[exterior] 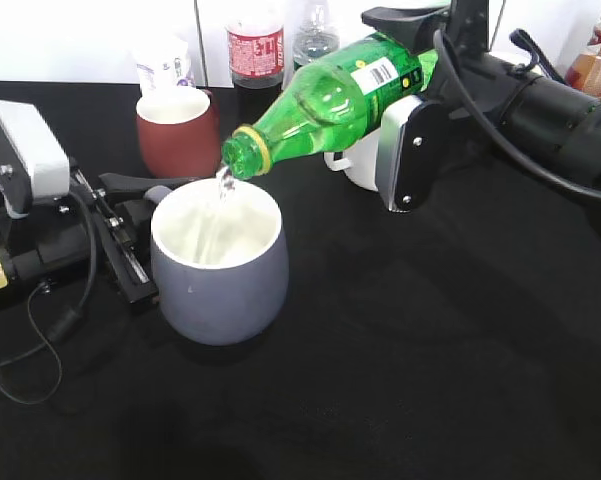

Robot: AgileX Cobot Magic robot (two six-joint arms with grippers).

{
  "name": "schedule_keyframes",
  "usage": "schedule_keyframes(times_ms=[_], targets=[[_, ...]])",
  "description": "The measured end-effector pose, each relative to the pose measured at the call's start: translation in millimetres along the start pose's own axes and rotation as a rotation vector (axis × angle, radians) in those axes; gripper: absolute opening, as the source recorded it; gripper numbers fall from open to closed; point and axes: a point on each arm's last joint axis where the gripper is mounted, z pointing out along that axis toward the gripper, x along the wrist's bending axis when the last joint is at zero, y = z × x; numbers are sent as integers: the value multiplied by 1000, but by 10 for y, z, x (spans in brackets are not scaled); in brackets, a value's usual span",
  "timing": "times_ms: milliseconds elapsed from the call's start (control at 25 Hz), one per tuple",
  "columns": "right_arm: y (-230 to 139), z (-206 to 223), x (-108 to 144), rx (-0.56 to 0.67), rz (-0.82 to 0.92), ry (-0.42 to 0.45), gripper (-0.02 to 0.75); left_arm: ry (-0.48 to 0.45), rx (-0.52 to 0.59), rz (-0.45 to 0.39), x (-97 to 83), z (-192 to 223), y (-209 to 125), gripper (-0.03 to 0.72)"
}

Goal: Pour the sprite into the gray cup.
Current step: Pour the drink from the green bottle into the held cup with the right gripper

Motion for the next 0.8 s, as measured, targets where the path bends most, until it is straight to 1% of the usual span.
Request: schedule_keyframes(times_ms=[320,600,720,800], targets=[[3,1,-12,-3,-65,-12,456,-1,0,2,-1,0,0,71],[4,2,-19,-4,-71,-19,456,-2,3,9,-2,0,-3,71],[4,2,-19,-5,53,-19,456,-2,6,10,-1,0,-5,71],[4,2,-21,-6,100,-20,456,-1,7,10,-1,0,-6,71]])
